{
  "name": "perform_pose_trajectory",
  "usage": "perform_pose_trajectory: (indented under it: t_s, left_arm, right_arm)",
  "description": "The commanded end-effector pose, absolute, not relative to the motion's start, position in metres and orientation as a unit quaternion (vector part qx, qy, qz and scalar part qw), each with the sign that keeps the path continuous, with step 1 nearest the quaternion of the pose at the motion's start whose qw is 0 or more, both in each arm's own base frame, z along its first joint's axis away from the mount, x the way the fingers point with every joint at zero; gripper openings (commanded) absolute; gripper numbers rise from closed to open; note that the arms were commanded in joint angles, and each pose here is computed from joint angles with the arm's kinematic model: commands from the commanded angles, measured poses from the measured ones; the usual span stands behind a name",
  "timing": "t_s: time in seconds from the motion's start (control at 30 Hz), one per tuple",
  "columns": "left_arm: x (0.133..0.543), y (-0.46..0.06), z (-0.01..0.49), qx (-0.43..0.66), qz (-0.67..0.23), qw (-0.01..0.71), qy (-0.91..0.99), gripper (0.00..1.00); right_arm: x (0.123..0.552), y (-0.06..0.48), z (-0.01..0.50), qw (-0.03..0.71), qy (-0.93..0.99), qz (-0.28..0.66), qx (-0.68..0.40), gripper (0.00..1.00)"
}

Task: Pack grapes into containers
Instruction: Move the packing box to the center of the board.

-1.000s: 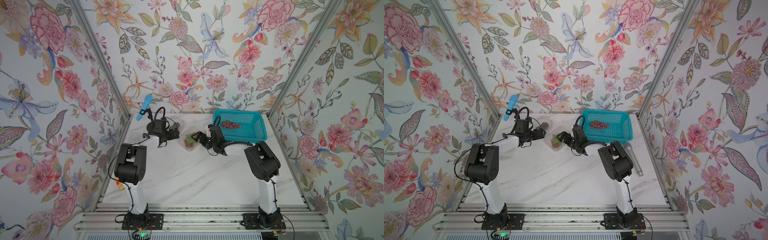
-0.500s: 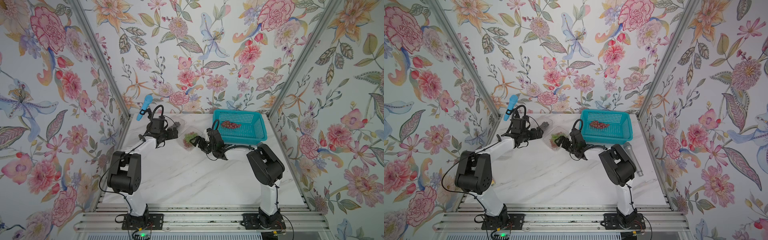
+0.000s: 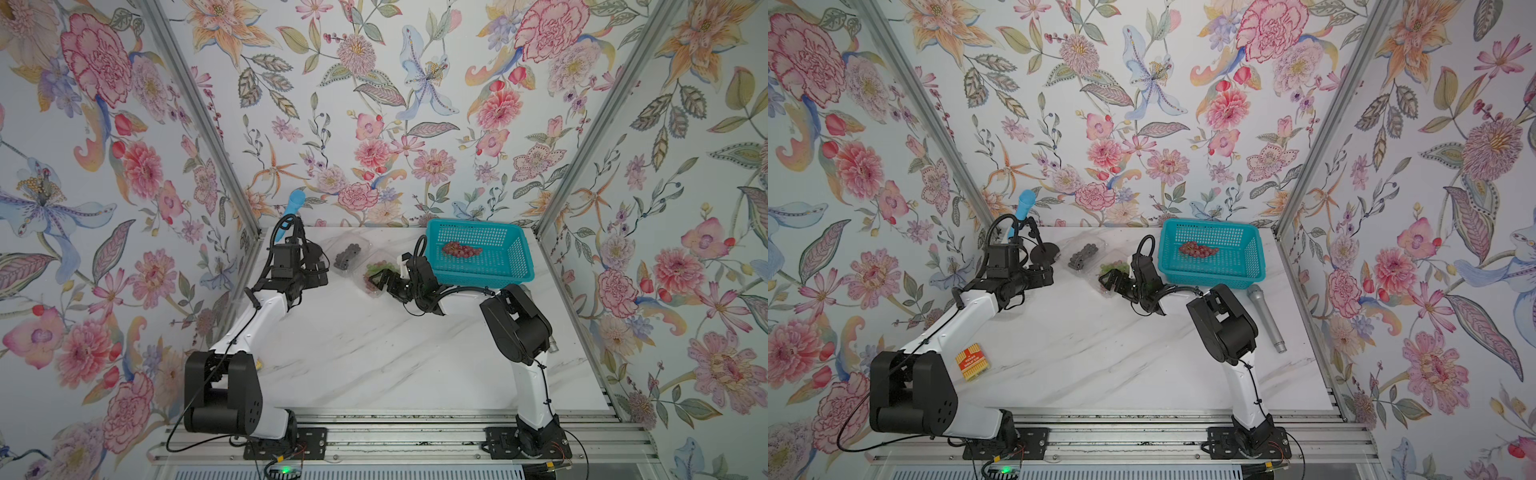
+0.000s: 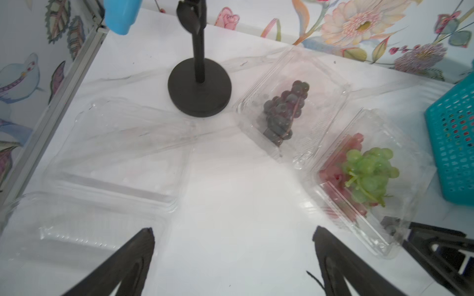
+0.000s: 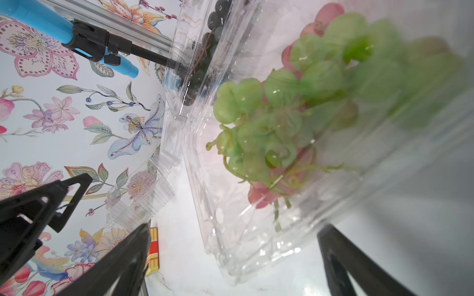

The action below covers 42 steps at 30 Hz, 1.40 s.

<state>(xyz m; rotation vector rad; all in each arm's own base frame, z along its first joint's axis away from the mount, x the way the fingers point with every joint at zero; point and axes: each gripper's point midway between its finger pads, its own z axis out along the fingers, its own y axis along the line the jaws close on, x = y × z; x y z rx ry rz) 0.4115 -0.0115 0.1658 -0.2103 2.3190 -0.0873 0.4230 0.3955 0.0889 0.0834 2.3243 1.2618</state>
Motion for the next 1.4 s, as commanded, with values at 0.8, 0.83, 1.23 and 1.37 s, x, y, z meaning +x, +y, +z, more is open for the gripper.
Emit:
perform_pose_trajectory:
  t_s: [0.8,0.83,1.23,1.37]
  left_arm:
    - [0.343,-0.02,0.05,-0.104,-0.125,0.244,0.956,1.0]
    - [0.346,-0.028,0.048,-0.101,-0.134,0.244,0.955,1.0]
    - [0.391,-0.147,0.051,-0.039,-0.221,0.253,0.941,1.0]
    - [0.402,-0.196,0.057,-0.019,-0.263,0.259,0.929,1.0]
  right_arm:
    - [0.393,0.342,0.105,0.258,0.843,0.471,0.012,1.0]
    - [0.393,0.34,0.104,0.257,0.843,0.471,0.014,0.99]
    - [0.394,0.289,0.088,0.262,0.853,0.448,0.054,0.99]
    - [0.396,0.262,0.082,0.268,0.856,0.435,0.074,1.0]
